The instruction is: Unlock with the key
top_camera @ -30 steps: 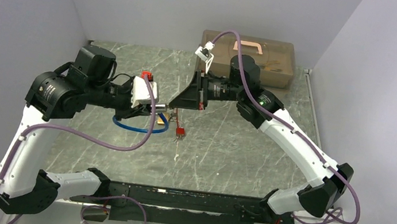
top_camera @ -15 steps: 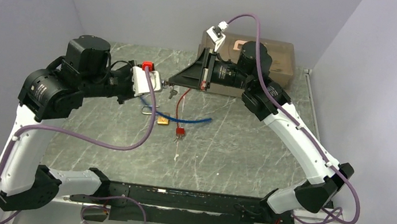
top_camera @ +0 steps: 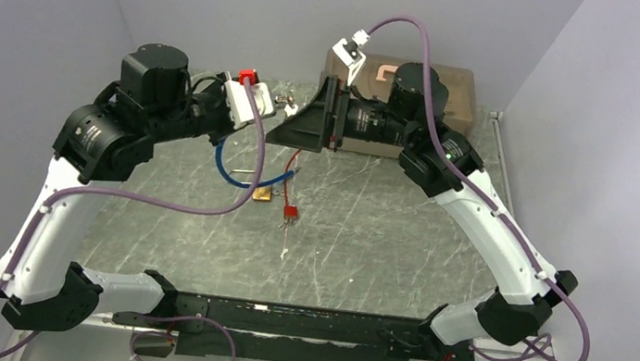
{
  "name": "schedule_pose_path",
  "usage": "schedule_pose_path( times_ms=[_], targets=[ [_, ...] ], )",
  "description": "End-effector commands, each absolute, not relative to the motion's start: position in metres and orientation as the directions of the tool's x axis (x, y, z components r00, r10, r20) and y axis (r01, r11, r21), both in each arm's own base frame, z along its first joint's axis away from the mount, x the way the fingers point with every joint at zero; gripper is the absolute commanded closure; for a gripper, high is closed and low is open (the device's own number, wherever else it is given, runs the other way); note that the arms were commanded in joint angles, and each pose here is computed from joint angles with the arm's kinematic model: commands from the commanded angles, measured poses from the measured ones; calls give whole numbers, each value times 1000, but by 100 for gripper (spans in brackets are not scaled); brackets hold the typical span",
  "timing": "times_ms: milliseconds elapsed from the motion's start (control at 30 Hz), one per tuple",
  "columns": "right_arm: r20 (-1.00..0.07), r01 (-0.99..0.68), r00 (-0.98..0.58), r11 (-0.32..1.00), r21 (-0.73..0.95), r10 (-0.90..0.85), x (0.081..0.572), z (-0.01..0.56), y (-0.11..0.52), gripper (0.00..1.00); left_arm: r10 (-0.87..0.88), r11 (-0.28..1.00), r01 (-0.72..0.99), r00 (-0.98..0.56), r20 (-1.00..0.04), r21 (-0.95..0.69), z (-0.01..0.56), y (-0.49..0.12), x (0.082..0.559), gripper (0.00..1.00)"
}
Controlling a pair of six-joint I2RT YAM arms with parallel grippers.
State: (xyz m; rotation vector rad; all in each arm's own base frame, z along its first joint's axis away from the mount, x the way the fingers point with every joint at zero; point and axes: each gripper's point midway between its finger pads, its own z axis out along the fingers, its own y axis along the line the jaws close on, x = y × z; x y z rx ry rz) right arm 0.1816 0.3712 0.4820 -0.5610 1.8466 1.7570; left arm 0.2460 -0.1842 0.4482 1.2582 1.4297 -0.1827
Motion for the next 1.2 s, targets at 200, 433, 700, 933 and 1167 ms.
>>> schedule_pose_path(
  times_ms=[200,433,700,933,1167],
  targets=[
    [-814,-776,-568,254,578,120,180,506,310,0,445,491,769,184,-877,410,437,-200,256,100],
    [-865,-706,-478,521,480,151,213,476,271,0,347,443,874,41,-937,202,397,-219,247,100],
    [-862,-506,-479,750,425,166,243,410,229,0,424,253,967,-79,-902,34,303,-237,225,100],
    [-855,-379,-482,834,400,191,263,377,207,0,618,215,955,-294,-729,-202,204,-232,220,93],
    [-830,-316,-525,862,396,188,273,347,198,0,679,185,935,-343,-648,-301,156,-249,213,91]
  ],
)
